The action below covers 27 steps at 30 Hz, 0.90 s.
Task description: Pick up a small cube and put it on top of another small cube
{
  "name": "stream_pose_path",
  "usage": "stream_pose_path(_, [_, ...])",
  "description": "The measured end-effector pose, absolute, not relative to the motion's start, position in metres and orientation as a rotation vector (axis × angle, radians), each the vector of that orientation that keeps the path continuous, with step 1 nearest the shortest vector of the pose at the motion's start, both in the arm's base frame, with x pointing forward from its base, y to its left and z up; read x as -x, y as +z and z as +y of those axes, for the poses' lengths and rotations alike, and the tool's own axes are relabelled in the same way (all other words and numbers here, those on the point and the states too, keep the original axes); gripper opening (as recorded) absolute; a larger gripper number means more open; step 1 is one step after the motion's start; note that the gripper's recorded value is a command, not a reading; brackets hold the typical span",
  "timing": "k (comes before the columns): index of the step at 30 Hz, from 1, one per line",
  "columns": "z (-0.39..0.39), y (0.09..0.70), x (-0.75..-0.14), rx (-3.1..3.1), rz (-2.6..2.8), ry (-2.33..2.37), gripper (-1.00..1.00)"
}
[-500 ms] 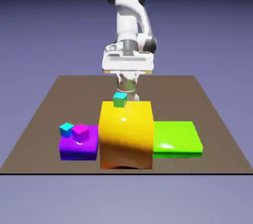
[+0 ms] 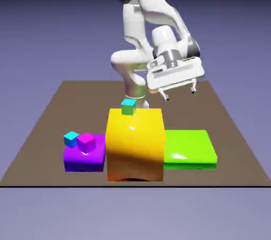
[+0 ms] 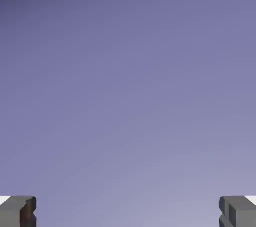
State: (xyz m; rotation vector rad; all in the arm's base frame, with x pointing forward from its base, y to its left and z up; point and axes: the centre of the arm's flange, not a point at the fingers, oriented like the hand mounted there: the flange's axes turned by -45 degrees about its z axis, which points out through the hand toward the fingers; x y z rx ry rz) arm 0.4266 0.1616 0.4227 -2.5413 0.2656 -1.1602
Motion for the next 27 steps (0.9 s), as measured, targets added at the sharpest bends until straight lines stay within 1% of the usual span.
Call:
stream_pose_path(9, [0.242,0.359,-0.393,2.460,0.560,-0.977,0.00])
stream_pose_path(11, [0.246,0.331,-0.376,2.491,0.644,-0.910,0.00])
stream_pose_path(15, [0.218,0.268,-0.340,2.592,0.891,-0.792,0.00])
stream_pose_path(19, [0.187,0.218,-0.294,2.695,1.120,-0.721,0.00])
stream_pose_path(23, [0.148,0.184,-0.247,2.789,1.352,-0.718,0.00])
stream_pose_path(27, [0.102,0.169,-0.201,2.858,1.587,-0.795,0.00])
